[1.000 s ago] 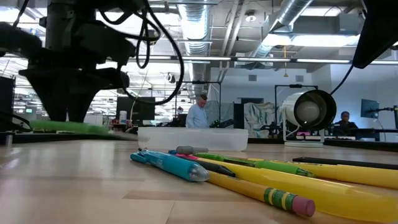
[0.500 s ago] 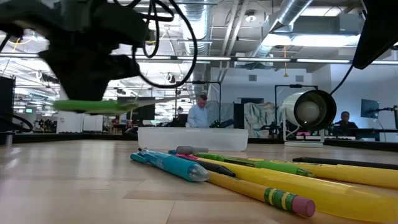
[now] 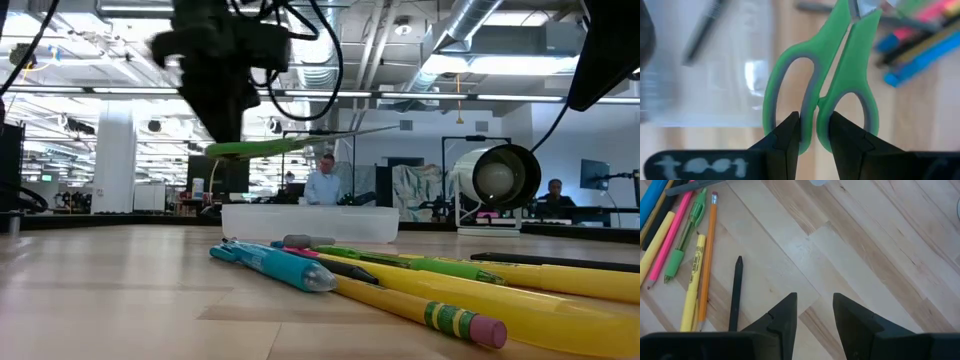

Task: Pick & place school supplies into a supply box
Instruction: Put the green scissors into the supply box

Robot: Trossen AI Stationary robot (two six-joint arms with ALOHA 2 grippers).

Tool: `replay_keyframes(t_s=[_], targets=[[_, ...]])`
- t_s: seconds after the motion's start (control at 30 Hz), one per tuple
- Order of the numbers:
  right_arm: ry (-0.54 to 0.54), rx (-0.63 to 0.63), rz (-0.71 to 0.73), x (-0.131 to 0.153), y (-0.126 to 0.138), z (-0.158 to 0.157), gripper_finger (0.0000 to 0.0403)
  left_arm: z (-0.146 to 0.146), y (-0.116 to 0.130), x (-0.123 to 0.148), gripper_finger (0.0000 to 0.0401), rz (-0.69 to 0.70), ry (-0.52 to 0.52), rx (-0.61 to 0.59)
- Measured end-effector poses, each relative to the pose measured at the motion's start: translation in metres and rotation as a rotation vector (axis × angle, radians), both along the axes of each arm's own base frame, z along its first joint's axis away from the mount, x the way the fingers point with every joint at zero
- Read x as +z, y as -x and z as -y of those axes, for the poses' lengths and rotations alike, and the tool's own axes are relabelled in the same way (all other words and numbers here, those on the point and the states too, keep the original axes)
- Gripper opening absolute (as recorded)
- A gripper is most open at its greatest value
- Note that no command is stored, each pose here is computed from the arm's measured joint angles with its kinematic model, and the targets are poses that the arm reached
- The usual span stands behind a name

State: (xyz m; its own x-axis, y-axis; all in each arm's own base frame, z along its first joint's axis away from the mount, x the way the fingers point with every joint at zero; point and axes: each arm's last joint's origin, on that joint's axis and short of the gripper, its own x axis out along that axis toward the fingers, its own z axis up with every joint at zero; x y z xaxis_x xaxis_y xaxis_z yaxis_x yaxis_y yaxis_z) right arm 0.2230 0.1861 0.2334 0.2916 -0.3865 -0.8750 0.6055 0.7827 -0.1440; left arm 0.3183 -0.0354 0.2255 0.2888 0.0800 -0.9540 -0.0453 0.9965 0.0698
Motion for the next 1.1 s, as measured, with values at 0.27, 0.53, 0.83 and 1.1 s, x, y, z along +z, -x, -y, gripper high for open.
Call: replay_keyframes(t_s=[0.27,0.53,0.83,1.1], targets=[[0.015,0.0,0.018,0.0,-0.001,0.0,0.012,-0.054,-0.011,0.006,0.0084,0.086,-0.1,0.096],[0.007,-0.007,0.027,0.0,-0.001,0.0,0.012,-0.071,-0.015,-0.005,0.0084,0.166,-0.124,0.034],[0.009,-0.018,0.025,0.0,-0.004,0.004,0.012,-0.084,-0.007,-0.025,0.0084,0.138,-0.183,0.042],[0.01,-0.024,0.023,0.0,-0.011,0.01,0.012,-0.097,-0.006,-0.024,0.0084,0.131,-0.247,0.003]])
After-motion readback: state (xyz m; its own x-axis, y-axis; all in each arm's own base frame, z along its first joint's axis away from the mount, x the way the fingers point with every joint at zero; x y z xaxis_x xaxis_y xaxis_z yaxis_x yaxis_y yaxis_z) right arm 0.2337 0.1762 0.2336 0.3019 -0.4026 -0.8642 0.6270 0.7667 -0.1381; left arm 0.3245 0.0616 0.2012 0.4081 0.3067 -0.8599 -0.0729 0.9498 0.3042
